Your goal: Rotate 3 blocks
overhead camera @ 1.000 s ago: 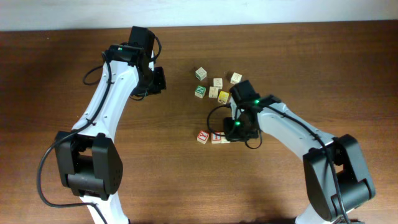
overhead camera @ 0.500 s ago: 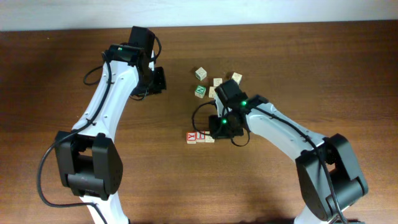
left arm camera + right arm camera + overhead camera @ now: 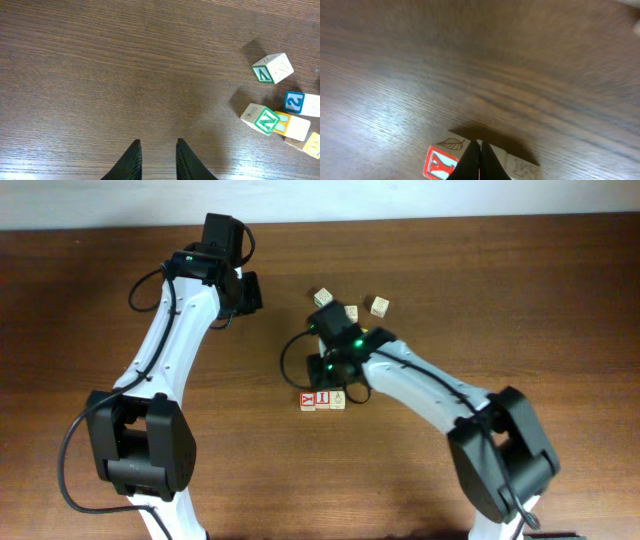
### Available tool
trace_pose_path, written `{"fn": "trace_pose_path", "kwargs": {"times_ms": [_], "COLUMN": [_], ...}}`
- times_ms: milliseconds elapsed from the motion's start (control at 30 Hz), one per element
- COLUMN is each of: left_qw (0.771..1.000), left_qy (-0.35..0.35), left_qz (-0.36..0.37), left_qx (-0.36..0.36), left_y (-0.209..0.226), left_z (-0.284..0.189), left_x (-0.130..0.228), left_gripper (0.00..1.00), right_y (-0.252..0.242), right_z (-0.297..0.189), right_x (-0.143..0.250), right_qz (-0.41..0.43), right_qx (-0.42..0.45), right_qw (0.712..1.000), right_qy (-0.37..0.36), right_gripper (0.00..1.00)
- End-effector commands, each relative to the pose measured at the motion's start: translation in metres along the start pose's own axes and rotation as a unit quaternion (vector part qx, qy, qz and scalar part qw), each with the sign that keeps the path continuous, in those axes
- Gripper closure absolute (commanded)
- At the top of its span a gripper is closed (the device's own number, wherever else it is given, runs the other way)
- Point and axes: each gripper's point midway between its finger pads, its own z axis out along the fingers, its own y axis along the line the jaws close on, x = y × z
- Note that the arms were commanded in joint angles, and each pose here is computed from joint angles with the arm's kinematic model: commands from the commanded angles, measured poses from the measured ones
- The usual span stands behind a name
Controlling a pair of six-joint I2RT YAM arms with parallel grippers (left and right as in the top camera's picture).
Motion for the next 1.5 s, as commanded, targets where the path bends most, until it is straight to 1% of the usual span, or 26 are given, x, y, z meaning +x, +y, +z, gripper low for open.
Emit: {"fn": "trace_pose_path", "kwargs": {"times_ms": [0, 500, 633, 733, 767, 867, 900, 967, 1033, 1067, 1133, 1167, 1233, 1267, 1367, 1467], "left_qw": [1.000, 1.000, 1.000, 1.000, 1.000, 0.997, 0.994, 0.987, 0.980, 0.976, 0.967, 0.964, 0.963, 0.961, 0.951, 0.943], "left_qy": [-0.006, -0.004, -0.003, 0.012, 0.027, 0.077, 0.104, 0.161, 0.199, 0.214, 0.236, 0.246, 0.250, 0.250, 0.263, 0.274], "left_qz": [-0.008, -0.007, -0.007, -0.007, -0.007, -0.008, -0.009, -0.009, 0.001, 0.021, 0.037, 0.037, 0.038, 0.047, 0.039, 0.034], "left_qx": [-0.011, -0.012, -0.012, -0.001, 0.006, 0.022, 0.019, 0.007, 0.014, 0.044, 0.090, 0.090, 0.091, 0.108, 0.161, 0.188], "left_y": [0.008, 0.008, 0.008, 0.005, 0.003, 0.000, 0.003, 0.011, 0.013, 0.007, -0.003, -0.001, 0.000, -0.004, -0.020, -0.026], "left_z": [-0.002, -0.002, -0.002, -0.002, -0.001, 0.000, 0.002, 0.011, 0.024, 0.031, 0.038, 0.042, 0.046, 0.047, 0.046, 0.052], "left_x": [-0.002, -0.002, -0.001, 0.006, 0.013, 0.038, 0.052, 0.087, 0.115, 0.128, 0.147, 0.156, 0.163, 0.165, 0.174, 0.190], "left_gripper": [0.78, 0.76, 0.76, 0.77, 0.81, 0.85, 0.89, 1.00, 1.00, 1.00, 1.00, 1.00, 1.00, 1.00, 1.00, 1.00], "right_y": [-0.001, -0.002, -0.008, -0.026, -0.033, -0.051, -0.057, -0.064, -0.067, -0.069, -0.068, -0.068, -0.070, -0.070, -0.066, -0.063], "right_z": [0.013, 0.015, 0.010, -0.017, -0.028, -0.052, -0.054, -0.050, -0.044, -0.040, -0.034, -0.030, -0.024, -0.021, -0.014, -0.013], "right_x": [0.005, 0.017, 0.002, -0.017, -0.021, -0.014, -0.007, 0.016, 0.027, 0.033, 0.040, 0.044, 0.047, 0.049, 0.052, 0.052], "right_qz": [0.005, 0.002, 0.012, 0.041, 0.052, 0.087, 0.089, 0.093, 0.099, 0.108, 0.104, 0.104, 0.102, 0.101, 0.099, 0.096], "right_qx": [0.027, 0.035, 0.034, 0.041, 0.043, 0.021, 0.010, -0.050, -0.086, -0.103, -0.140, -0.150, -0.151, -0.154, -0.178, -0.191], "right_qw": [1.000, 0.999, 0.999, 0.998, 0.998, 0.996, 0.995, 0.990, 0.985, 0.982, 0.978, 0.977, 0.977, 0.977, 0.974, 0.972], "right_qy": [0.004, 0.024, 0.006, -0.006, -0.008, 0.022, 0.041, 0.092, 0.108, 0.112, 0.114, 0.114, 0.109, 0.106, 0.099, 0.093], "right_gripper": [0.96, 0.96, 0.95, 0.95, 0.95, 0.96, 0.96, 0.96, 0.96, 0.96, 0.96, 0.96, 0.96, 0.96, 0.96, 0.96]}}
